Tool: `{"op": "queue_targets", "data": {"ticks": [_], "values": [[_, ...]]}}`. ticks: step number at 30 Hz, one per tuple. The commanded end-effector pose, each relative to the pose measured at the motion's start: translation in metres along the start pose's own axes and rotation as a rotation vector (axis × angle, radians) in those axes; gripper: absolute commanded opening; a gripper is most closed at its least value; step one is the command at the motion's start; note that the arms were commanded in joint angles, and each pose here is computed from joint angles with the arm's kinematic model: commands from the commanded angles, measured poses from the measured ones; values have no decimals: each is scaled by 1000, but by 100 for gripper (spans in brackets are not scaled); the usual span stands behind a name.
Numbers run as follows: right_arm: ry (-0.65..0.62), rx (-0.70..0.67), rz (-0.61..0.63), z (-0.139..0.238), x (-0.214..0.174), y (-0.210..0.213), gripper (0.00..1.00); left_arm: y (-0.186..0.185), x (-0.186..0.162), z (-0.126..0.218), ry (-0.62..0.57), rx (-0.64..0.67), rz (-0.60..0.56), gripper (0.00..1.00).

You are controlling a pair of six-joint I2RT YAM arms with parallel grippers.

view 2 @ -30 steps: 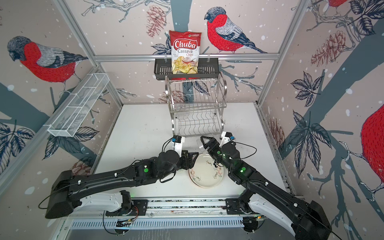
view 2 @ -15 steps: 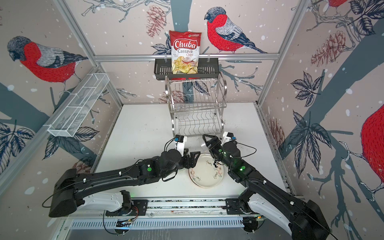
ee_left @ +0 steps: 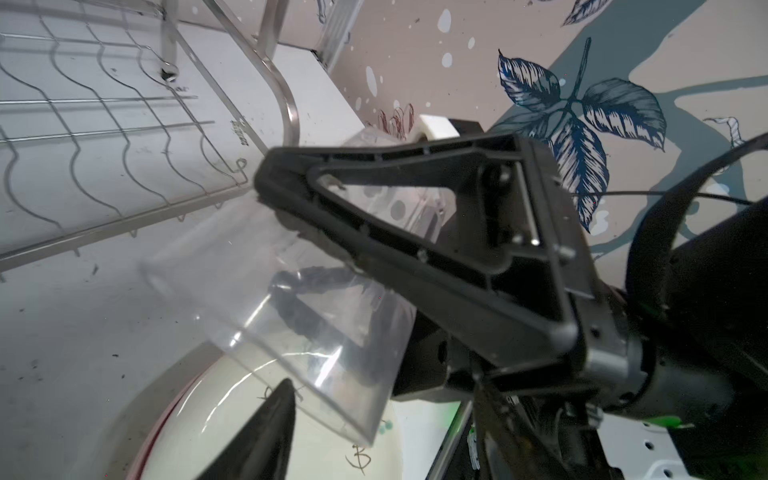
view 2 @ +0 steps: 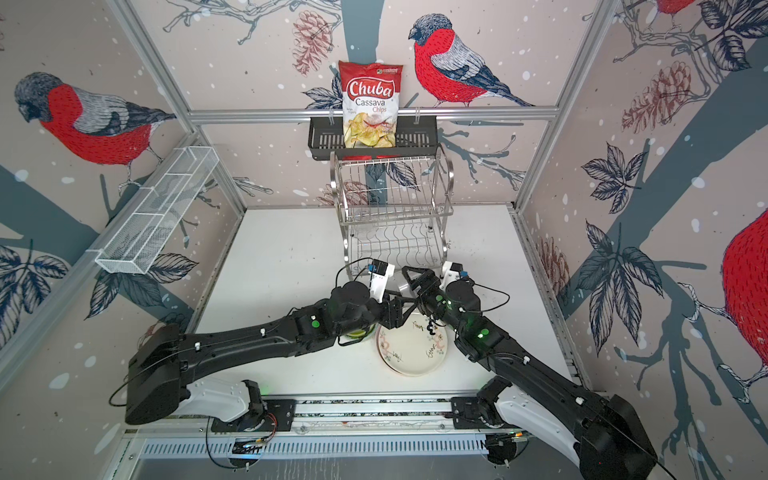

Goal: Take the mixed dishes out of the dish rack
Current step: 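Bring the glass toward the left gripper with the right while the left reaches to it, then close the left gripper on the glass held by the right gripper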

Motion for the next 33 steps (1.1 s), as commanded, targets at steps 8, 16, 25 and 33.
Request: {"op": "queue_targets", "data": {"ticks": [8,16,25,33], "values": [[33,112,-39,12,-6,10,0,-5,19,-10,-50,-22,-16,39],[22,141,-39,18,-4,15,0,0,22,-9,-74,15,-18,32],[37,137,-41,17,-6,15,0,-7,40,-15,-104,29,-31,0],[-11,113,-82,24,-3,8,32,-6,36,-13,-75,25,-34,0]]}}
Point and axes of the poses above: each gripper's point midway between its finger pads, its own z axis back along the fingers, its own y axis along the line the jaws close on, x = y × z, the point moved 9 cm from there along z, back along the fingers, and after that the axes turned 3 degrees about -z, right-handed, at the moved point
